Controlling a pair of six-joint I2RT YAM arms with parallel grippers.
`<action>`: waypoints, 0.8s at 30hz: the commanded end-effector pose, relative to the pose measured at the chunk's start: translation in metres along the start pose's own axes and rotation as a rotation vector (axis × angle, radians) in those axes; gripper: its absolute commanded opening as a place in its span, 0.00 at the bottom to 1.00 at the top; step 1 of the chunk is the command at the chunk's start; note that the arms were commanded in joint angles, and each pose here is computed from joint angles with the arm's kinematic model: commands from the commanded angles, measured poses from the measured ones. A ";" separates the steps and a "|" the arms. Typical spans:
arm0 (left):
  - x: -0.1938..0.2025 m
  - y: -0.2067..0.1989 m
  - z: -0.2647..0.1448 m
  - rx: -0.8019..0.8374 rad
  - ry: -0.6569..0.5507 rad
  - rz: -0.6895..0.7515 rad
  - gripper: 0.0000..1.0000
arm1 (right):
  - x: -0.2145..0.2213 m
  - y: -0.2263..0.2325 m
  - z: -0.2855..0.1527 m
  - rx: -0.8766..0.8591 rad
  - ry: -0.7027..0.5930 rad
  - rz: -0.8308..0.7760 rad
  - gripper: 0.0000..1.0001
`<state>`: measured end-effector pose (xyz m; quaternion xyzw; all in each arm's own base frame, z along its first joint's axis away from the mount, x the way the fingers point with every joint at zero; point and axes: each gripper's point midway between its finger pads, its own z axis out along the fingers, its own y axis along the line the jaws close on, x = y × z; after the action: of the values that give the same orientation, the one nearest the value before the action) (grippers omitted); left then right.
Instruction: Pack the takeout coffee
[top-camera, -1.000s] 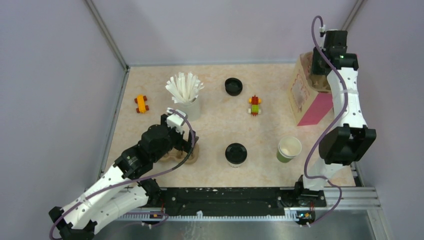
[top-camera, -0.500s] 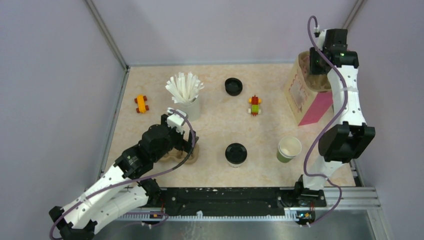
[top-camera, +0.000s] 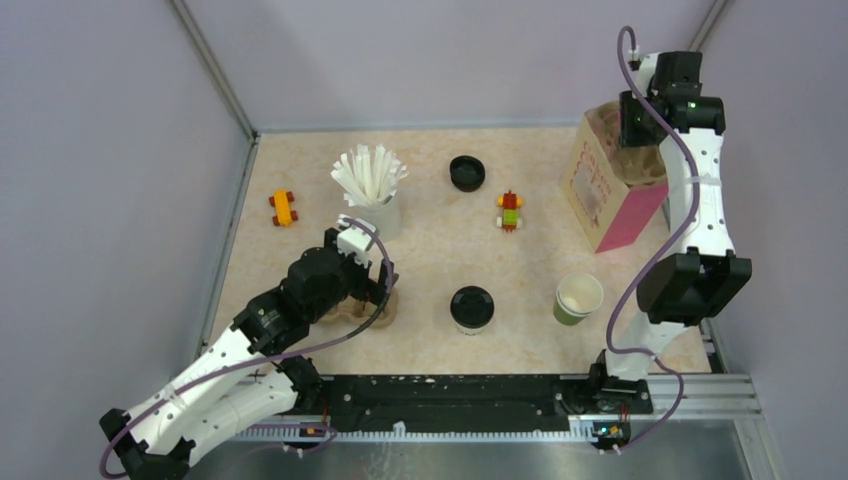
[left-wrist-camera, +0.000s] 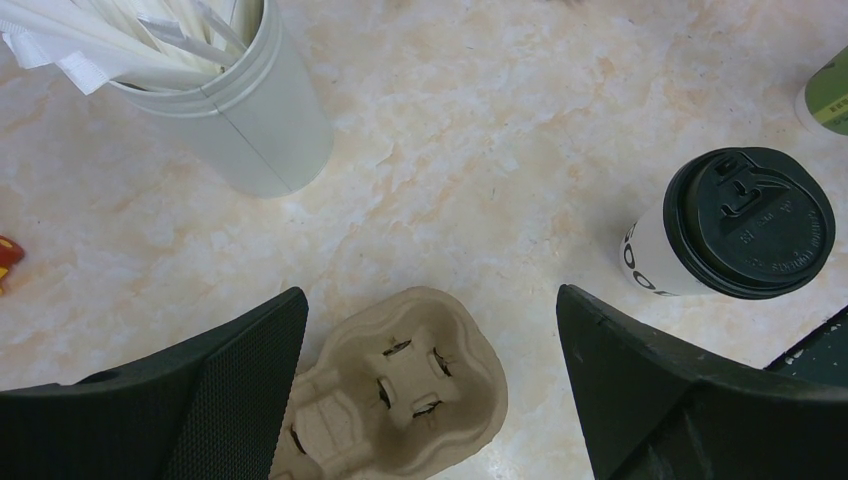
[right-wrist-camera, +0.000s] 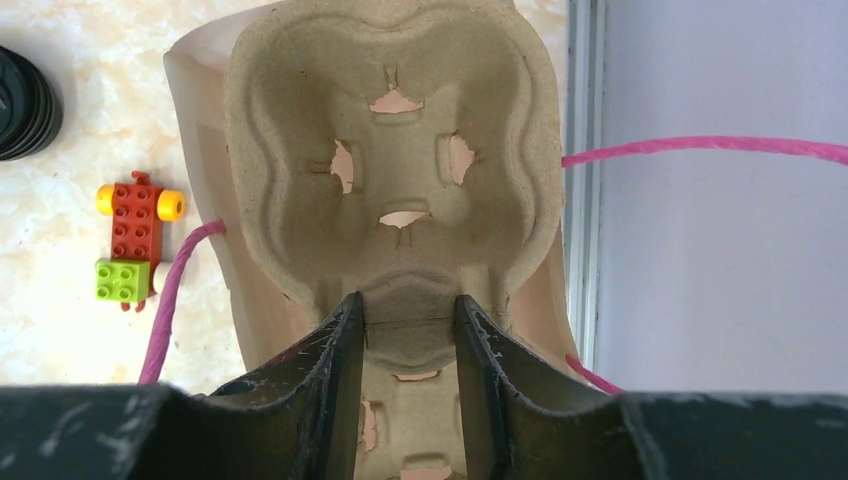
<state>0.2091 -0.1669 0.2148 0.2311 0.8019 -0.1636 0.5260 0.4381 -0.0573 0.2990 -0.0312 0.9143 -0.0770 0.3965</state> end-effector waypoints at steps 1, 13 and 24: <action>-0.012 0.000 0.002 -0.002 -0.046 0.001 0.99 | -0.006 0.000 -0.013 -0.032 -0.009 0.001 0.34; -0.012 -0.001 0.004 0.000 -0.041 0.001 0.99 | 0.009 0.013 -0.011 -0.124 0.073 0.000 0.36; -0.008 -0.001 0.008 -0.003 -0.026 0.007 0.99 | 0.015 0.002 -0.010 -0.072 0.106 -0.100 0.37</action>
<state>0.2102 -0.1680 0.2109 0.2330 0.8057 -0.1606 0.5204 0.4255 -0.0480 0.2916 -0.0632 0.9358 -0.0372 0.3447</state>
